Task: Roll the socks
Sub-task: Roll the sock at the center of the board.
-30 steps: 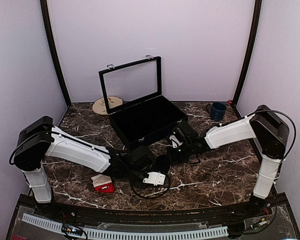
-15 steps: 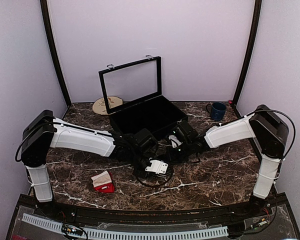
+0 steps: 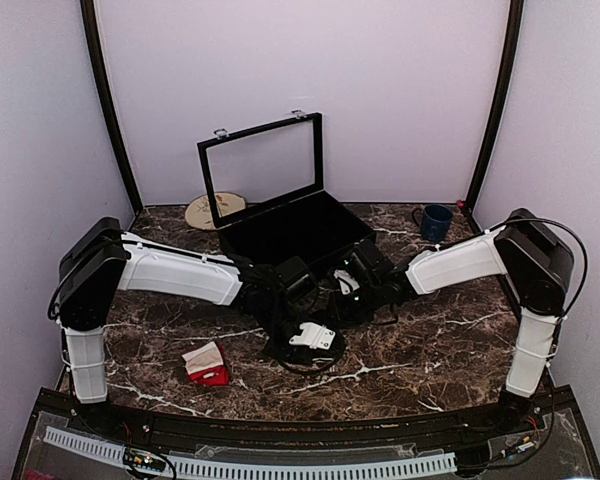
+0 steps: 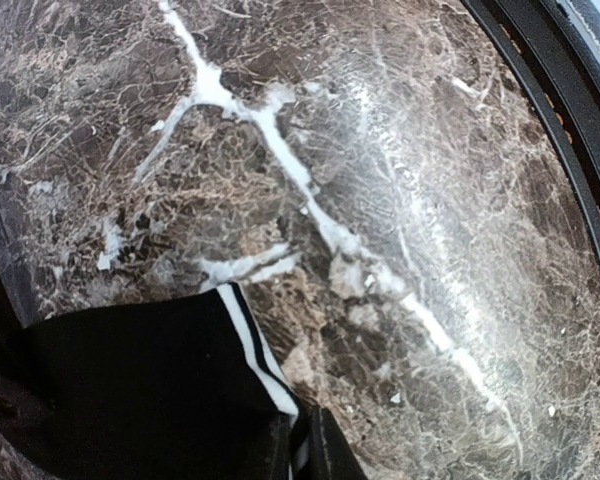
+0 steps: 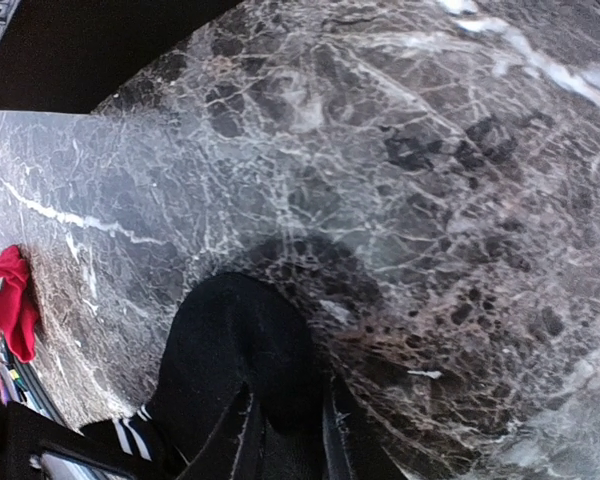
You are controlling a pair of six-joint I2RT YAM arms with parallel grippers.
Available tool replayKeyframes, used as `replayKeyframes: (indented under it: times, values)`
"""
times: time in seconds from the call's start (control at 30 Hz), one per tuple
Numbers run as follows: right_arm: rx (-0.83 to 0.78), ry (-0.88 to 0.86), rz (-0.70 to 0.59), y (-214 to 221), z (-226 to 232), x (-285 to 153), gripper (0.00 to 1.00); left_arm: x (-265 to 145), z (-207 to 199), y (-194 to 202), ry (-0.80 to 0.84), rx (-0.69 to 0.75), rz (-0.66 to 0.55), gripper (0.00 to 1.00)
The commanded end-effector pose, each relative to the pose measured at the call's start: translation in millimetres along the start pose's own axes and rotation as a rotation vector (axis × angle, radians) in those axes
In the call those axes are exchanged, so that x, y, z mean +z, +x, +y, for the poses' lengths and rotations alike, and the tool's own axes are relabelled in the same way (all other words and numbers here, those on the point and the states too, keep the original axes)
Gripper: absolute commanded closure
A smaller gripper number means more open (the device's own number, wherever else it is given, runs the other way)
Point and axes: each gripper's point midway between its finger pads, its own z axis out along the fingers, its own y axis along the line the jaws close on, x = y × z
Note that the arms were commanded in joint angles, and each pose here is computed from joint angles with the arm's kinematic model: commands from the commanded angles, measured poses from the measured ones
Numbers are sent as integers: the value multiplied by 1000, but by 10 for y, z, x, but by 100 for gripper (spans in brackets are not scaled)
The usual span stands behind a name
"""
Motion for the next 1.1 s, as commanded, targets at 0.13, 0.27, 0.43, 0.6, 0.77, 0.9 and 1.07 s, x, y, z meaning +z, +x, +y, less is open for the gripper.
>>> replayKeyframes:
  times: [0.13, 0.27, 0.43, 0.6, 0.77, 0.9, 1.07]
  values:
    - [53, 103, 167, 509, -393, 182, 80, -29, 29, -61, 73, -62, -49, 87]
    - [54, 105, 174, 545, -418, 192, 79, -38, 196, -16, 51, -99, -45, 87]
    - [46, 102, 182, 568, -435, 216, 79, -52, 356, 65, 44, -143, -41, 87]
    - [48, 91, 185, 583, -444, 208, 77, -10, 357, 111, 84, -168, -44, 87]
    - [44, 84, 181, 562, -452, 205, 71, 70, 274, 142, 145, -202, -54, 87]
    - [45, 88, 169, 517, -469, 175, 63, 112, 229, 144, 175, -221, -61, 87]
    - [61, 93, 133, 421, -494, 100, 55, 150, 191, 184, 193, -233, -58, 87]
